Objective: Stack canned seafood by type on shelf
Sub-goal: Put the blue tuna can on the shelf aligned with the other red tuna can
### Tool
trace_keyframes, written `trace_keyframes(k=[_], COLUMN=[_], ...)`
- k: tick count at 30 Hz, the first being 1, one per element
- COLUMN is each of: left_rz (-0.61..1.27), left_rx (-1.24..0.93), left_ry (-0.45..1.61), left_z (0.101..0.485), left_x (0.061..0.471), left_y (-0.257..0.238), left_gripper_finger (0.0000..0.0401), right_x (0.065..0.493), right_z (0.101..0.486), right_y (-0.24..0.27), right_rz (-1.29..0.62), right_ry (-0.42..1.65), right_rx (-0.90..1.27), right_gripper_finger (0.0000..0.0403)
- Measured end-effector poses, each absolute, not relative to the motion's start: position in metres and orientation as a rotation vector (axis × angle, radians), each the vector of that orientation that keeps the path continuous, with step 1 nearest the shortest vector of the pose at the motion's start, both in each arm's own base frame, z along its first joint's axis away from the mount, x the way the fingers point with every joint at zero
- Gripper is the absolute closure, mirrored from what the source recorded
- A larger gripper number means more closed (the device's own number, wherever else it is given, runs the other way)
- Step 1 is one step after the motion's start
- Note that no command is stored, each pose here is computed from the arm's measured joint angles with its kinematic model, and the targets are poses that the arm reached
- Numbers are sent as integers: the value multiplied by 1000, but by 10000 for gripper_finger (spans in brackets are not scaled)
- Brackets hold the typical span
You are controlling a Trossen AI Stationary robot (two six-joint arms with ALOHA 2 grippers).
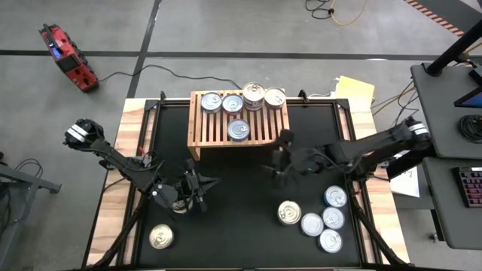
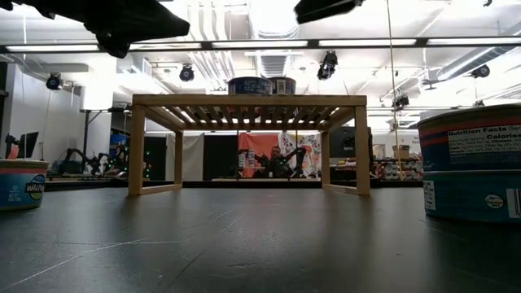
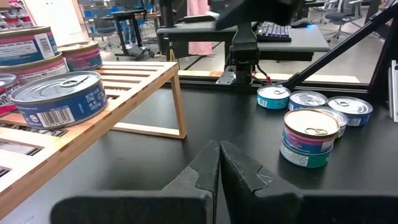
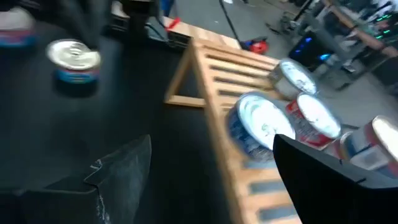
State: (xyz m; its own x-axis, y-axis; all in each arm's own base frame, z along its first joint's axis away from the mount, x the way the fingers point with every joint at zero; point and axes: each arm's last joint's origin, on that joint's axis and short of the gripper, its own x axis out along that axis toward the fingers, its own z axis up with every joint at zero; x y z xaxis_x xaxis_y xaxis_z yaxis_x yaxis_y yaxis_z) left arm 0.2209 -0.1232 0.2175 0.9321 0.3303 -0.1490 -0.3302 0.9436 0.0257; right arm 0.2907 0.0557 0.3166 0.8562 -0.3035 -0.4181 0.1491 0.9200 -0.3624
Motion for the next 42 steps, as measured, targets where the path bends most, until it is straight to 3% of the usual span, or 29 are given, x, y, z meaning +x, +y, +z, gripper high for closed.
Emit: trace_keyframes(k=[16, 24, 29, 36, 42], left_rz=[310, 380, 311, 335, 435], left_rx=[-36, -8, 1, 171, 270], left_ry=[125, 124, 126, 99, 244], left_z=[231, 234, 240, 271, 284], left_x=[236, 246, 255, 270, 281], left_y=[-110, -91, -79, -66, -34], left_gripper_finger=[401, 401, 401, 401, 401], right_x=[248, 241, 238, 237, 237], right_z=[261, 240, 233, 230, 230], right_y=[79, 86, 86, 86, 86], right_rz=[-171, -132, -130, -126, -120], right_ry=[511, 502, 517, 528, 530], right_rx=[-203, -207, -210, -231, -255], right_gripper_finger=[151, 203, 239, 292, 331])
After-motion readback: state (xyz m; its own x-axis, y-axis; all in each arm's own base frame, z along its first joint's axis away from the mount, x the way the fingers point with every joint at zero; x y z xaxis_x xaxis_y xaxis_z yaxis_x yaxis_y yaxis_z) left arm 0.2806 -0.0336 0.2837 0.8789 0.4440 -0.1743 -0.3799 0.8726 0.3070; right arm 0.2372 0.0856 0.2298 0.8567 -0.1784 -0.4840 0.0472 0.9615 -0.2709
